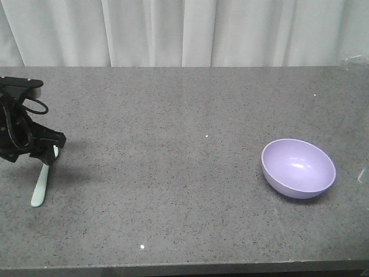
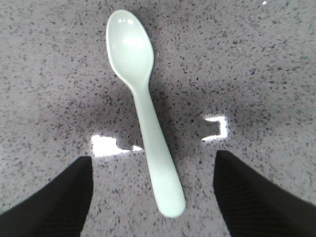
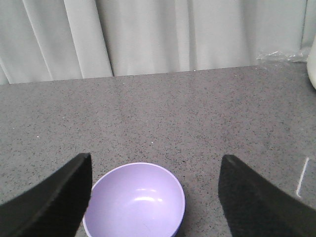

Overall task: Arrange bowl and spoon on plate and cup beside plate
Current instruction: 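Close the left gripper on the spoon handle and lift it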

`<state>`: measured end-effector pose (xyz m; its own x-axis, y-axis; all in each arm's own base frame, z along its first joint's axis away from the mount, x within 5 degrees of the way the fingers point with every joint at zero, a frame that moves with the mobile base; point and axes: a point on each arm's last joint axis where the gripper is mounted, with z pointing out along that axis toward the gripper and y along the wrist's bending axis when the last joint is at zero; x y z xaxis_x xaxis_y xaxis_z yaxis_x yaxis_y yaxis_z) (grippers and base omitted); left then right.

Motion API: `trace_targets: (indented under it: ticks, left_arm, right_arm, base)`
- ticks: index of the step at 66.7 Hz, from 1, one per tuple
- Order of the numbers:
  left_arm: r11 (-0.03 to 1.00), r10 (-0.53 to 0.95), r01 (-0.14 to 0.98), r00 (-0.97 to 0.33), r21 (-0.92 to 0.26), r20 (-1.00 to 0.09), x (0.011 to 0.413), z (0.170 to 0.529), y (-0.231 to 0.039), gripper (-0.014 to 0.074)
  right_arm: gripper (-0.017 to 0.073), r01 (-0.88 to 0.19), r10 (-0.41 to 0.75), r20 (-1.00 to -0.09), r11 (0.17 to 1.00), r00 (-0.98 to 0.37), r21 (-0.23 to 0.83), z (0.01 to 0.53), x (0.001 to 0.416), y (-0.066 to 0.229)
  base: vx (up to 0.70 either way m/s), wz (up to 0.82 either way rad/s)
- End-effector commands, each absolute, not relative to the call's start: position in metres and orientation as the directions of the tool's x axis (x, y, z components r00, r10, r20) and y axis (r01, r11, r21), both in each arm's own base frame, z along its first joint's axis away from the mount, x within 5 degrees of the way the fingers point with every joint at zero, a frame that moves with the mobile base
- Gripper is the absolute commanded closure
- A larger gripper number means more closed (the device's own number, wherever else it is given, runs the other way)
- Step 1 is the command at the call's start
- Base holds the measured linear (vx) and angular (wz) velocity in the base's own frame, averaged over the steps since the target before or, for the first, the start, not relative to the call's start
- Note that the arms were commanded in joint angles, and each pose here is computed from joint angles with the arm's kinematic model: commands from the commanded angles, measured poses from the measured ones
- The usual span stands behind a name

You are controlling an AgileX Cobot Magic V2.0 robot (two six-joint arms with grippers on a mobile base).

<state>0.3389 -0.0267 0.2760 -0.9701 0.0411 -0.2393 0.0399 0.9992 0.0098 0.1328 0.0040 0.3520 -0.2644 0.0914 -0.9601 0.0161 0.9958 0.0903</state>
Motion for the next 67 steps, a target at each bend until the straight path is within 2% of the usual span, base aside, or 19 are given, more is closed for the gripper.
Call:
trace_targets:
  ticks: [1, 54, 61, 67]
  left_arm:
    - [0.999, 0.04, 0.04, -0.95, 0.007, -0.31, 0.345, 0.287, -0.027, 0.0091]
    - [0.999, 0.044, 0.041, -0.983, 0.019, -0.178, 0.364, 0.238, -0.029, 0.0095]
    - [0.999, 0.045, 0.043, -0.983, 0.02, -0.176, 0.364, 0.238, -0.028, 0.015]
    - [0.999, 0.046, 0.043, -0.983, 0.021, -0.175, 0.364, 0.238, -0.028, 0.0274]
  right_arm:
    - [0.0029, -0.001, 0.075, -0.98, 0.997, -0.184, 0.077, 0.367, 0.134, 0.005]
    - [0.0043, -0.001, 0.072, -0.98, 0.997, -0.188, 0.074, 0.367, 0.134, 0.005]
    - [0.0043, -0.001, 0.072, -0.98, 0.997, -0.188, 0.074, 0.367, 0.134, 0.005]
    - [0.0043, -0.001, 0.073, -0.98, 0.997, -0.187, 0.074, 0.367, 0.134, 0.005]
  base:
    - [0.0, 0.0]
    - [0.0, 0.0]
    - [0.0, 0.0]
    - [0.0, 0.0]
